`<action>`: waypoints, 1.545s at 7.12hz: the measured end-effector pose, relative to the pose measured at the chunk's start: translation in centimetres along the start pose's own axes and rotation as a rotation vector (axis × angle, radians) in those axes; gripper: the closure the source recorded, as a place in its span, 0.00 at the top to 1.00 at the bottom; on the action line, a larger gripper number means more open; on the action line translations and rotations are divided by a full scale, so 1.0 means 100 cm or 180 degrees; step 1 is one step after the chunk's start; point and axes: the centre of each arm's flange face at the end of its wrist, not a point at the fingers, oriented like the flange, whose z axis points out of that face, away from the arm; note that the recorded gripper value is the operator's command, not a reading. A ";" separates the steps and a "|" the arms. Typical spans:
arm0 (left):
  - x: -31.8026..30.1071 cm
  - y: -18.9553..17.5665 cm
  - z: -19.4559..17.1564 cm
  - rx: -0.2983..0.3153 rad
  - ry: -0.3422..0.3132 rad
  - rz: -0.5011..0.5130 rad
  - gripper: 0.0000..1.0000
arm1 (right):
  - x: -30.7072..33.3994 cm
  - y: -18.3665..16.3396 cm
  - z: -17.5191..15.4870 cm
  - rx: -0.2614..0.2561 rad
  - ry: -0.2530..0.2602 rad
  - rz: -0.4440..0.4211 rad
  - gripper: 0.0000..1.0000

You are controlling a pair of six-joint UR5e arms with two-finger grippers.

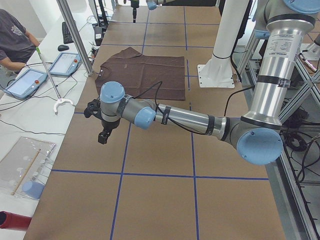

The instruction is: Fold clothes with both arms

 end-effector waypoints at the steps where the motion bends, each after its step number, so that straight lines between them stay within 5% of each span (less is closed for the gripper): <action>1: 0.003 -0.001 -0.001 0.0044 0.0016 0.0046 1.00 | -0.057 -0.018 0.025 0.0094 0.0097 0.0028 1.00; 4: 0.004 0.000 -0.001 0.0147 0.0031 0.0137 1.00 | -0.116 -0.035 0.103 0.0131 0.0215 -0.0033 1.00; 9: 0.004 0.001 -0.001 0.0152 0.0035 0.0142 1.00 | -0.120 -0.011 0.158 -0.0046 0.0369 -0.0041 0.96; 11: 0.004 0.001 -0.001 0.0155 0.0035 0.0144 1.00 | -0.113 -0.008 0.164 -0.0084 0.0404 -0.0013 0.75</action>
